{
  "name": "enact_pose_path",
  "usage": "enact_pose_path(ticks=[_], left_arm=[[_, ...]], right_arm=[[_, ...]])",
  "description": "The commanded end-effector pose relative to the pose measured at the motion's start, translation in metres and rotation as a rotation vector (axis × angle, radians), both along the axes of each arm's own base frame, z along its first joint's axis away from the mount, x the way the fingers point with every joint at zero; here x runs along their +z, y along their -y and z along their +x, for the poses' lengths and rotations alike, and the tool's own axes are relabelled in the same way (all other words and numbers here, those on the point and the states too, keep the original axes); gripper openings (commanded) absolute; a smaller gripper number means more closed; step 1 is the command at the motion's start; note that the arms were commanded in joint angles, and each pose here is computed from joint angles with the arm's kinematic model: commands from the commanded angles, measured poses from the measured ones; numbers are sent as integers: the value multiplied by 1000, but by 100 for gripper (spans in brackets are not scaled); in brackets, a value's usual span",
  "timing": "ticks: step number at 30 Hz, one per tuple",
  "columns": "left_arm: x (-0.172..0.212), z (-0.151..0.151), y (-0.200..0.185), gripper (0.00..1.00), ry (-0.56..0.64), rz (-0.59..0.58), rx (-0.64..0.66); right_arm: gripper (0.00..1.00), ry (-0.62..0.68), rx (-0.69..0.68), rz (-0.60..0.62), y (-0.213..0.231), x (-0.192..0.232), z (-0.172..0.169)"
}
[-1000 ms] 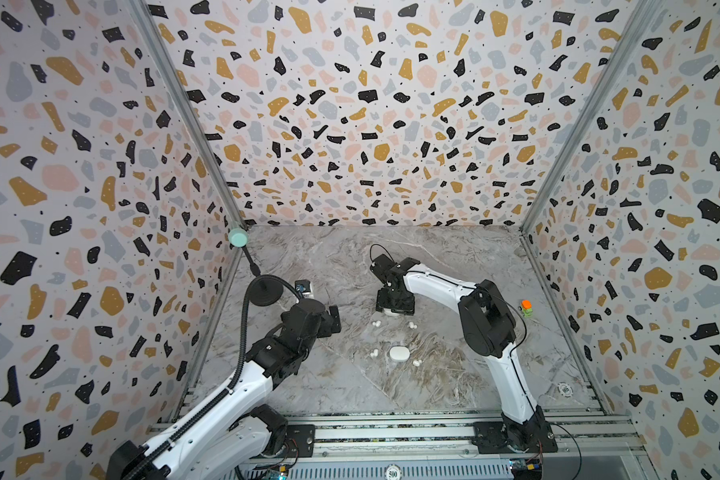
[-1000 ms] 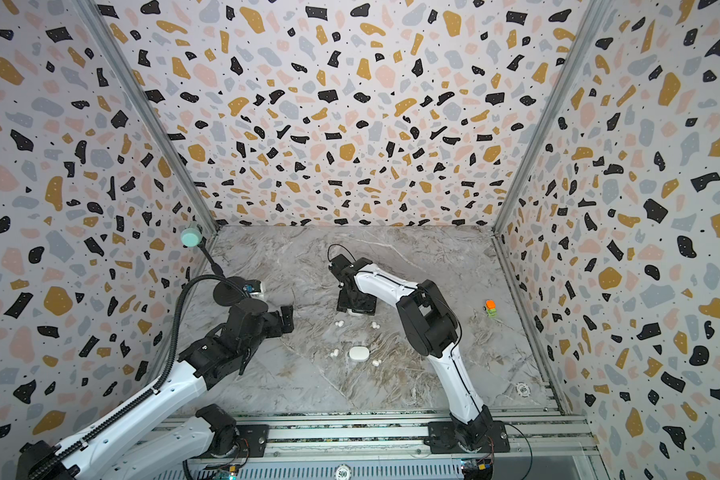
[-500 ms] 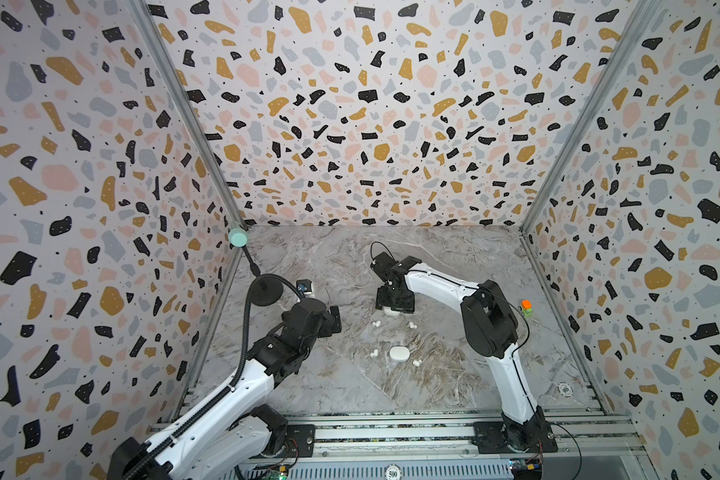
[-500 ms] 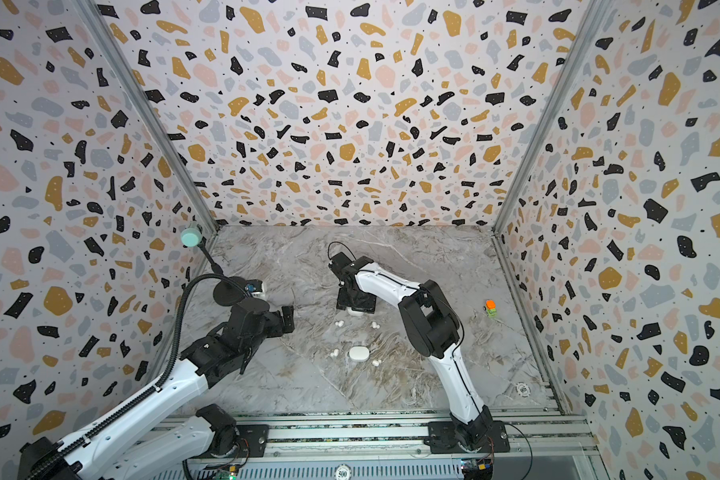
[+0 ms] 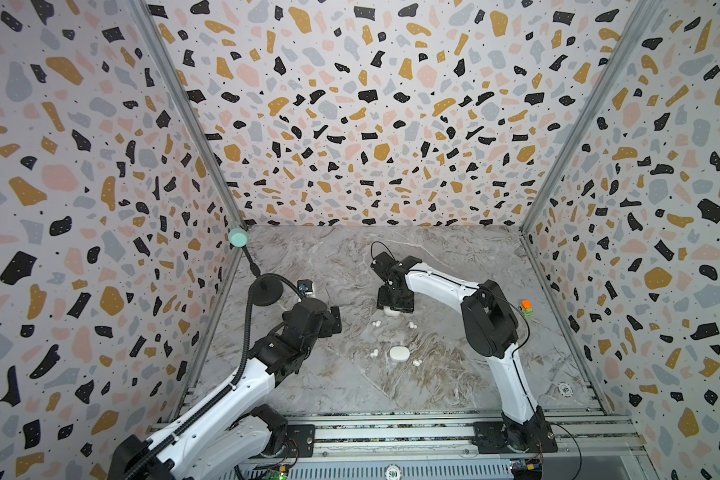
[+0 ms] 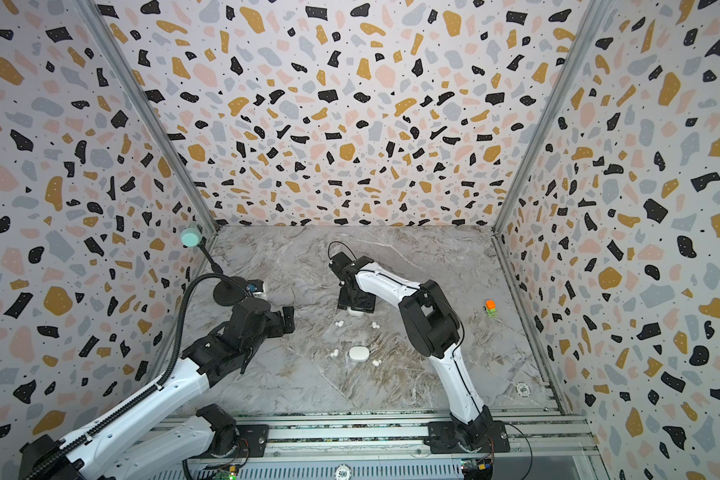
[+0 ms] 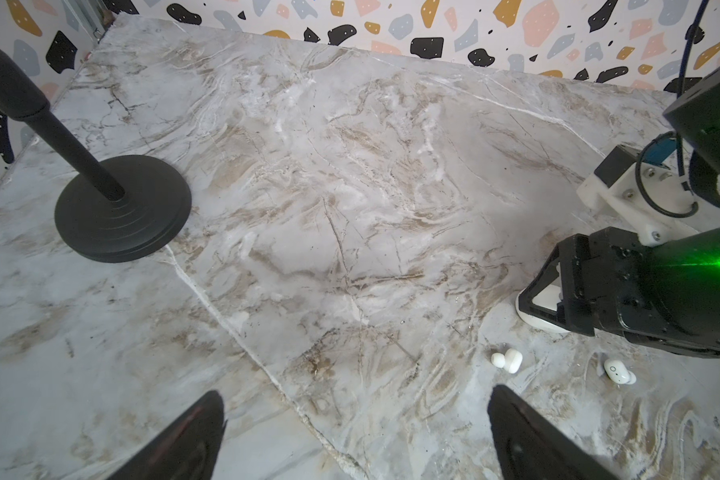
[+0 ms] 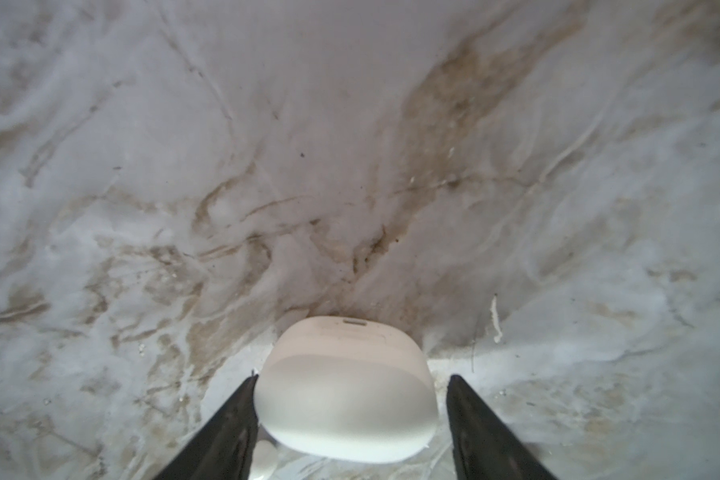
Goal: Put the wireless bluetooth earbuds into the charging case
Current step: 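Lift the white case with the right gripper while the left gripper opens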
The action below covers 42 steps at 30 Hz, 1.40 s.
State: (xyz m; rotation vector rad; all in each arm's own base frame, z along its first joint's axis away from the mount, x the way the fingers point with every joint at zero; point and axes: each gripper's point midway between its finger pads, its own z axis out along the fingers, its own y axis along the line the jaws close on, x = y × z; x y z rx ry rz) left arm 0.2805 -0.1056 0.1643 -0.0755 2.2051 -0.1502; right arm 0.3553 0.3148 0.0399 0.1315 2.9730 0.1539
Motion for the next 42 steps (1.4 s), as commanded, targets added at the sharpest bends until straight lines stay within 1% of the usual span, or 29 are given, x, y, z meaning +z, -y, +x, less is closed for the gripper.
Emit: enact_pose_path(ticks=[1, 5, 13, 17, 19, 22, 24, 25, 27, 28, 32, 38, 41, 42], left_arm=[[18, 6, 6, 100, 42, -21, -12], [18, 6, 6, 100, 42, -21, -12], [17, 6, 6, 100, 38, -19, -12], [17, 6, 6, 100, 37, -19, -15], [18, 6, 7, 100, 39, -17, -18], [17, 6, 7, 100, 39, -17, -19], [18, 6, 7, 100, 42, -19, -21], [18, 6, 8, 100, 41, -18, -24], [20, 6, 9, 100, 50, -22, -34], [21, 6, 9, 100, 55, -22, -42], [33, 2, 12, 100, 127, -53, -76], [56, -6, 14, 100, 292, -113, -131], [71, -12, 21, 100, 389, -122, -207], [77, -16, 27, 100, 432, -104, -270]], right_arm=[[70, 42, -4, 19, 0, 29, 1], [67, 44, 1, 20, -2, 28, 1], [65, 43, 2, 11, 0, 27, 0], [58, 41, 5, 9, 0, 26, -1], [50, 46, 11, 5, 0, 27, -1], [42, 57, 18, 1, 1, 30, 0], [34, 61, 28, 1, 1, 32, 0], [27, 65, 32, 4, 1, 34, 0], [6, 75, 45, 11, 0, 38, 0], [0, 79, 54, 12, 0, 39, 0], [0, 148, 117, 53, -3, 56, 1], [0, 294, 241, 198, -10, 94, -2], [0, 333, 317, 268, -14, 108, -5], [0, 345, 340, 283, -15, 112, -6]])
